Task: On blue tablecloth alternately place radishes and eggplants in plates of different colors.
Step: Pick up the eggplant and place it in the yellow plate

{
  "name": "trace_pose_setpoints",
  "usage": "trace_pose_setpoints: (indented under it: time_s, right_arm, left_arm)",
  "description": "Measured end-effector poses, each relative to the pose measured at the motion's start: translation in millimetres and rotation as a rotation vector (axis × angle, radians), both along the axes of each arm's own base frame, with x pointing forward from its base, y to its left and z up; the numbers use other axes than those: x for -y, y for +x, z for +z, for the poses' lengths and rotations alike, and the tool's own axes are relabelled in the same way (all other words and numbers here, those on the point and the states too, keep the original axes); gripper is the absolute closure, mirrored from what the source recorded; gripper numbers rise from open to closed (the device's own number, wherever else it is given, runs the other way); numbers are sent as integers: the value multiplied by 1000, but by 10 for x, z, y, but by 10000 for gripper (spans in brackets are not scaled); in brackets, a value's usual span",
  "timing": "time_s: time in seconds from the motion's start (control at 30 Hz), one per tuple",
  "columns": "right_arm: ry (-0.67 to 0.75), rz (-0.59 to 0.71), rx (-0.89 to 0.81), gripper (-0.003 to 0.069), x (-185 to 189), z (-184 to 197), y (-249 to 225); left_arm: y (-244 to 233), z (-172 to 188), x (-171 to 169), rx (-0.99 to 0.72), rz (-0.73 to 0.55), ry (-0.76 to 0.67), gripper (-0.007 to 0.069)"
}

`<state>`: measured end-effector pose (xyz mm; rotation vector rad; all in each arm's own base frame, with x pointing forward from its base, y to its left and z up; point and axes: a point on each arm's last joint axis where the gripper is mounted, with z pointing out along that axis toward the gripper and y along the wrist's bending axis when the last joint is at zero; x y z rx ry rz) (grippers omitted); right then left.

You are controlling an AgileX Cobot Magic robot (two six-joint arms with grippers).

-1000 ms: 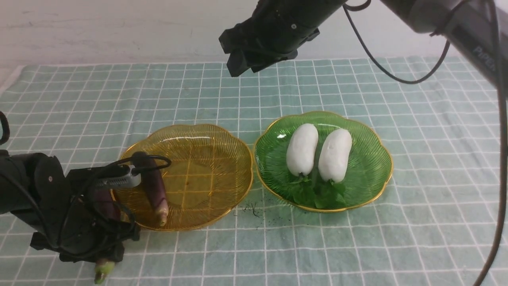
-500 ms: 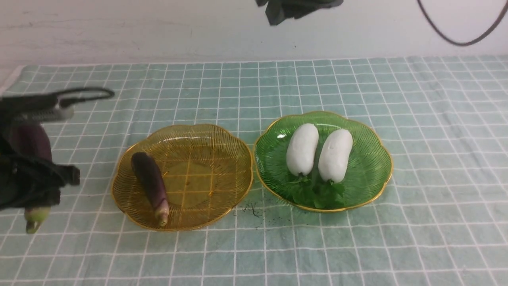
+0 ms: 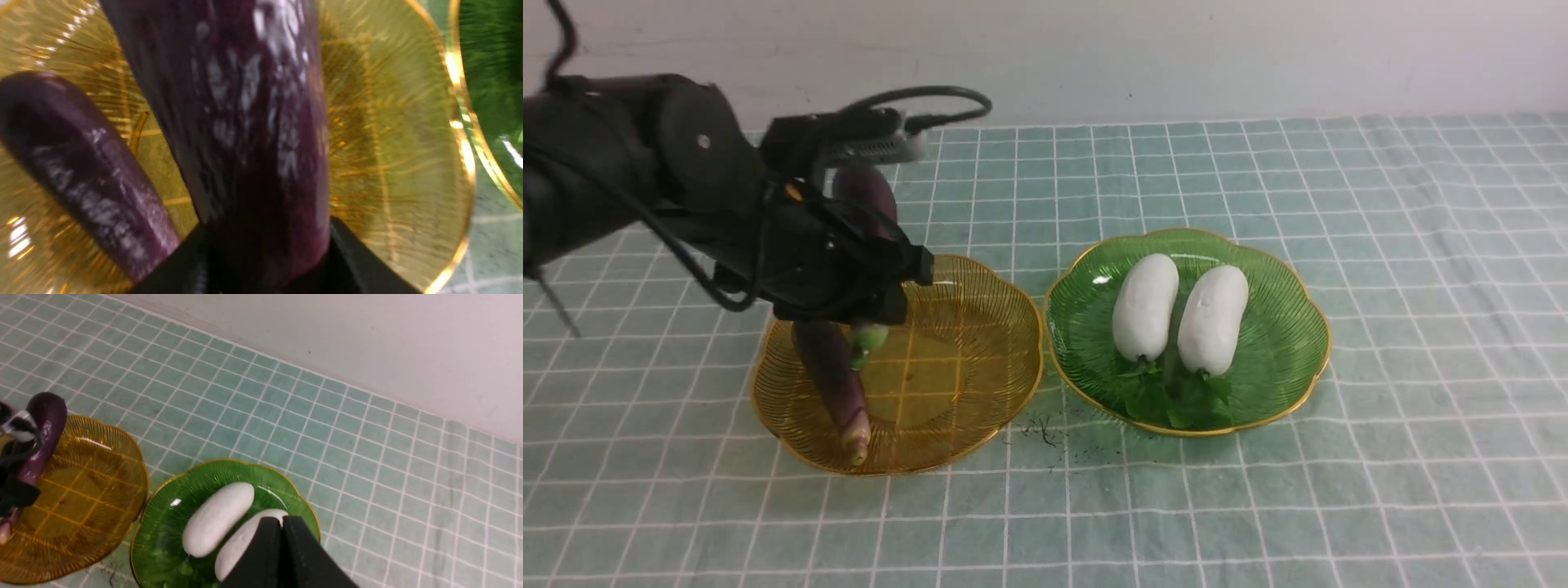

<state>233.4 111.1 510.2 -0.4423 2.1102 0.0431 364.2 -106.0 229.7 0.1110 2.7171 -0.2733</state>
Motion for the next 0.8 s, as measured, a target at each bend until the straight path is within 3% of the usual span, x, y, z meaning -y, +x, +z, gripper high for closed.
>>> trace_pose_setpoints:
  time_s: [0.07,0.3,0.4,0.5,0.6,0.67,0.8]
  right_arm:
    - [4,-19,1,673,170,-13,-267]
    - [85,-73,43,673,617,-155,-1005]
    - [155,-62,177,673,800,-243,-1321]
    - [216,-39,339,674,918,-398,-1537]
    - [305,0,534,674,1025,-658,-1758]
    - [329,30,608,674,1041,-880,-1835]
    - [421,114,735,674,1010,-1271,-1932]
  left_arm:
    - [83,-151,22,-33,3,7,323]
    - [123,-352,43,-105,8,21,83]
    - [114,-317,47,-134,2,24,76]
    - [83,-211,49,-177,-17,30,195]
    - [-25,-8,30,-197,-55,38,450]
    - [-109,160,9,-172,-67,34,574]
    - [-529,620,-87,-52,-75,3,631]
